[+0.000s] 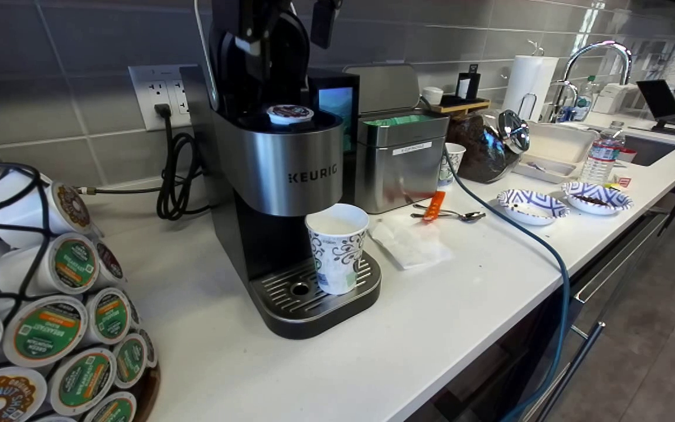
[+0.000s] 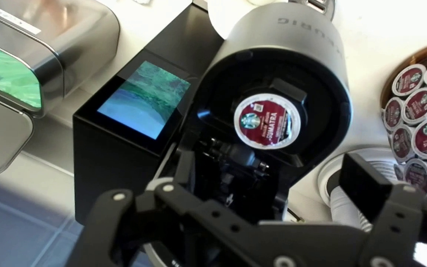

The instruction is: Put the coffee pod in the coffeemaker

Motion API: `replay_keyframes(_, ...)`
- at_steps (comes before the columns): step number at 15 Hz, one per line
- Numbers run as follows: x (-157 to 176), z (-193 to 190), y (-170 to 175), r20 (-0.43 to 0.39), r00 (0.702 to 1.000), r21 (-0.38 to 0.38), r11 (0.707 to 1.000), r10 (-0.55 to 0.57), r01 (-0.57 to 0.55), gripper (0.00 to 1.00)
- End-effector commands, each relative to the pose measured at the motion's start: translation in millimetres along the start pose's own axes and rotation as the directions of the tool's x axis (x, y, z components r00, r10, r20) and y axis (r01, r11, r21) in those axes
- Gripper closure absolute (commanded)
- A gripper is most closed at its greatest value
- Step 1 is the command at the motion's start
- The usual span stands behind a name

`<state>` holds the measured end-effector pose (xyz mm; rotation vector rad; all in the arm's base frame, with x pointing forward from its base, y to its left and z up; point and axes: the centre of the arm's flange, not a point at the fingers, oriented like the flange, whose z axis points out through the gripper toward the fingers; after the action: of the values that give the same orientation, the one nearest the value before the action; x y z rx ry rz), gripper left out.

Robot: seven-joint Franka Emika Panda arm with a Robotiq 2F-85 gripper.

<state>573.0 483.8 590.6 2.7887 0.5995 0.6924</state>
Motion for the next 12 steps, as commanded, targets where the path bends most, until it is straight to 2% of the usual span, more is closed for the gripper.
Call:
replay_keyframes(1,-6.0,-33.6,37.1,0.031,0.997,-0.018,0.997,0.072,-0.072,0.00)
replay_keyframes(4,-51.3,-61.0,64.3,0.082,0.988,0.012,0.991,0.135,-0.136,0.00)
replay_keyframes(6,-76.7,-83.6,73.7,0.091,0.984,0.073,0.985,0.150,-0.157,0.00)
replay_keyframes(8,-89.5,-101.2,72.1,0.050,0.990,0.163,0.977,0.130,-0.137,0.00)
replay_keyframes(9,-94.9,-107.8,69.9,-0.002,0.994,0.203,0.973,0.114,-0.111,0.00)
replay_keyframes(11,-98.6,-124.6,65.4,-0.063,0.979,0.255,0.951,0.196,-0.174,0.00)
replay_keyframes(12,-99.7,-131.1,64.7,-0.062,0.963,0.251,0.938,0.263,-0.241,0.00)
